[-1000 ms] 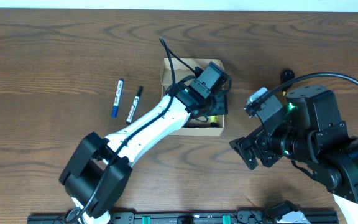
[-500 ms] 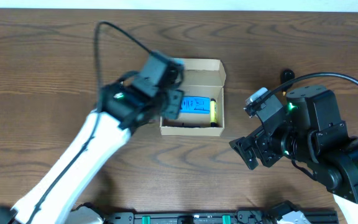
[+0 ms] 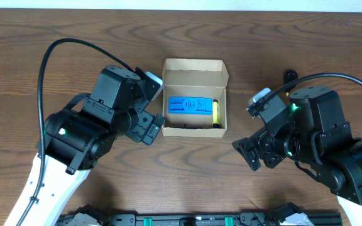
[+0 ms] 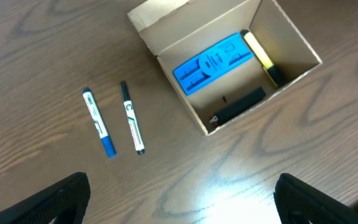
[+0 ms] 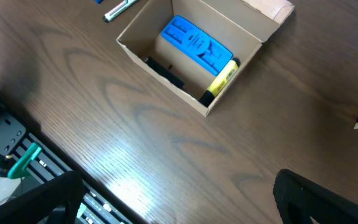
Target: Pack container
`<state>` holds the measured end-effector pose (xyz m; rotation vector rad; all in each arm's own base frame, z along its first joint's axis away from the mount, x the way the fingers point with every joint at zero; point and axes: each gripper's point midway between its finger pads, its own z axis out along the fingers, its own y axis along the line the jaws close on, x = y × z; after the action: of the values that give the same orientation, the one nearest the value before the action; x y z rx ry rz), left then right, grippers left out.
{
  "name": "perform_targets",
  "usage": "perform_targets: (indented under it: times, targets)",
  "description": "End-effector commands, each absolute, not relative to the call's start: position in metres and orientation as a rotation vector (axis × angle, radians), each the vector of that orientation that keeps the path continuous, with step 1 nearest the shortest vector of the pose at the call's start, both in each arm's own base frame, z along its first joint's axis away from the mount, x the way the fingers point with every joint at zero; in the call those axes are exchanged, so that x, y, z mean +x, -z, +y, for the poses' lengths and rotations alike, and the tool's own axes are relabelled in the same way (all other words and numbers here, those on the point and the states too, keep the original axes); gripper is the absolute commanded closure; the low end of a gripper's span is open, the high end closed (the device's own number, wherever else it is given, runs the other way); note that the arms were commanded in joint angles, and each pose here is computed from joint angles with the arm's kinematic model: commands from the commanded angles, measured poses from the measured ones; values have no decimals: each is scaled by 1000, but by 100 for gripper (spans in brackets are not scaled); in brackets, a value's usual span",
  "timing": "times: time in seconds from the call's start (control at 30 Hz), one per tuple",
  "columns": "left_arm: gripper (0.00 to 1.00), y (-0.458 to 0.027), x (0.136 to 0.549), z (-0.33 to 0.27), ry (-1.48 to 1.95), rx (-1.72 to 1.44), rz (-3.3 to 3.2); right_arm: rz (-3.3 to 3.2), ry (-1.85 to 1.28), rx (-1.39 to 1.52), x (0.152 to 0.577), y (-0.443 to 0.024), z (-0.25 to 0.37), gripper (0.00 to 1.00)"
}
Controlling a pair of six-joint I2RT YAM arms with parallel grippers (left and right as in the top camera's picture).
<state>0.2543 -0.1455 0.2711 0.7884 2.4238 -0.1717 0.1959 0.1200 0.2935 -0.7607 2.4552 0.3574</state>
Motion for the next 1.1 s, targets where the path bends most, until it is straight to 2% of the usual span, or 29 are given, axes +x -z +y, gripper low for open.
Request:
perform_targets:
  times: [0.0,0.63,0.83,1.07]
  targets:
    - [5,-270,254,-141,132,820,2422,2455,-343,-740,198,-296,117,1]
    - [5,-270,254,-141,132,820,2422,2374,-323,-708,220,-307,122,1]
    - [5,-270,254,-141,132,820,2422,2495,-21,-301,274,-285,81,1]
    - [5,-270,254,-141,132,820,2422,2593,58,82,339,-241,36,1]
